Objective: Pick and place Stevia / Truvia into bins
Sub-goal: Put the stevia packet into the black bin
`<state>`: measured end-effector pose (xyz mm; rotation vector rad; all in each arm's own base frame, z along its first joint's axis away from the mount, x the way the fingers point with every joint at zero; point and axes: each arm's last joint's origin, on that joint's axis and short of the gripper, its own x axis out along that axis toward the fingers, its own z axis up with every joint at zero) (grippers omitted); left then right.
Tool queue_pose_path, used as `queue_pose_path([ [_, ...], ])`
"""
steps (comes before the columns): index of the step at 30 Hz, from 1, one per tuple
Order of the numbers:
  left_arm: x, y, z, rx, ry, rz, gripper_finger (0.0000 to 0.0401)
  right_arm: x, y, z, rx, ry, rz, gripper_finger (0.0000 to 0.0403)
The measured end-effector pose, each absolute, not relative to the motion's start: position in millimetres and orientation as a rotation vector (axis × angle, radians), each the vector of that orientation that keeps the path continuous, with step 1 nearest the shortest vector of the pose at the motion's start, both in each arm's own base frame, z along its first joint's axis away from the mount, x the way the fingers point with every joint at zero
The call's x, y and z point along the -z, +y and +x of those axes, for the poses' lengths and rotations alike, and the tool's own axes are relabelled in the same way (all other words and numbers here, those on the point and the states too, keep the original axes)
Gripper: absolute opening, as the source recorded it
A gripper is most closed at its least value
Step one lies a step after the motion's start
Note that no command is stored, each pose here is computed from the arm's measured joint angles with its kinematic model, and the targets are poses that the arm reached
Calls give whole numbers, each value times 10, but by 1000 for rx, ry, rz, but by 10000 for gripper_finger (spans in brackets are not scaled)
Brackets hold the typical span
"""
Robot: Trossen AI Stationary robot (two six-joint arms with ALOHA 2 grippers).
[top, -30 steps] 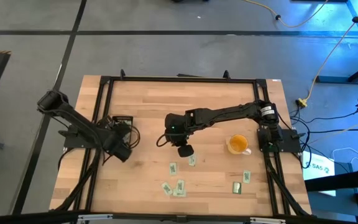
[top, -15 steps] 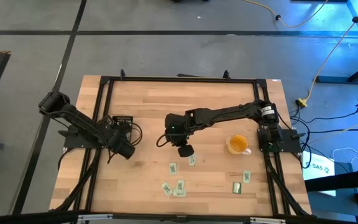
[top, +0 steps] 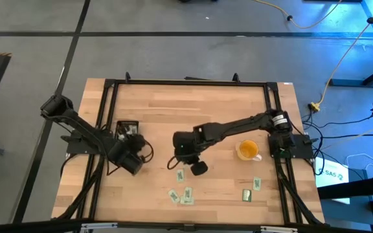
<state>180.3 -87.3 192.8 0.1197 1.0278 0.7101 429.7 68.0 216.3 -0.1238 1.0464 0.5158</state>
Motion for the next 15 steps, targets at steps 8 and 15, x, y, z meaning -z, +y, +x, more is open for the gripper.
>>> queue_pose_path([
  [8, -2015, -1107, 2194, -353, 823, 114, 70, -2117, 905, 4155, -465, 1198, -23, 61],
  [15, -2167, -1321, 2416, 82, 611, 183, 68, -2103, 1161, 4081, -265, 1229, -71, 61],
])
